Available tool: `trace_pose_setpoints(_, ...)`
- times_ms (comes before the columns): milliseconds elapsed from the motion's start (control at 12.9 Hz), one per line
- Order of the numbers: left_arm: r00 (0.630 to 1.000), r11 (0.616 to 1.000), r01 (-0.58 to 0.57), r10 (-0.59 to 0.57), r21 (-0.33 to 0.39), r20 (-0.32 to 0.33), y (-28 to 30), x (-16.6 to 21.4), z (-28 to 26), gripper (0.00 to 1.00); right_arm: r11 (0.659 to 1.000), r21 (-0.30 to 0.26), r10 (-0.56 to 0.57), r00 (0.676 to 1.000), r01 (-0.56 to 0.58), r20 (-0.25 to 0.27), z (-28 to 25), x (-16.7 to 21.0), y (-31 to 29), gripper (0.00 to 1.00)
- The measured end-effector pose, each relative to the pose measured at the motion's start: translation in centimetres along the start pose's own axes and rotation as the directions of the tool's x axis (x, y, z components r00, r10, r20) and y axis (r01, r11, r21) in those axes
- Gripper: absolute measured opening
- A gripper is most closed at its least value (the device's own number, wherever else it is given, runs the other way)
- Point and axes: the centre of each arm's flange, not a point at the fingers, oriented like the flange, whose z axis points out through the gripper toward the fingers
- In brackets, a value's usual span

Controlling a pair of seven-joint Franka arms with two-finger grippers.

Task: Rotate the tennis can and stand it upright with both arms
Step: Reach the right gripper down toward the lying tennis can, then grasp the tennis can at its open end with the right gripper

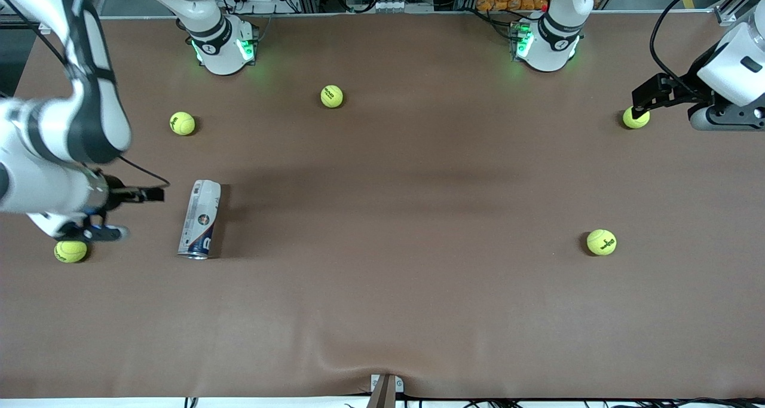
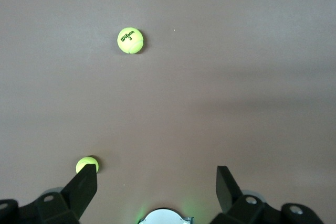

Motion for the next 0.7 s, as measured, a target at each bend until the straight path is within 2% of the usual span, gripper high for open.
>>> trace_pose_setpoints(155,1.0,1.0,0.0,0.0,0.0,0.005,0.0,0.1,0.2,1.0,1.0,-0.004,-0.01,0.999,0.01,-0.046,3.8,1.4,-0.5,1.0)
trace_pose_setpoints(311,1.0,1.0,0.0,0.0,0.0,0.009,0.0,0.1,0.4,1.0,1.0,-0.006,-0.025,0.998,0.025,-0.063,6.6,2.2,-1.4,1.0)
trace_pose_setpoints(543,1.0,1.0,0.0,0.0,0.0,0.01,0.0,0.2,0.4,1.0,0.999,0.034,-0.009,0.999,0.011,-0.045,9.8,2.9,-2.1,1.0)
trace_pose_setpoints(699,1.0,1.0,0.0,0.0,0.0,0.011,0.0,0.2,0.5,1.0,0.999,0.04,-0.001,1.0,0.002,-0.024,12.0,3.3,-2.0,1.0)
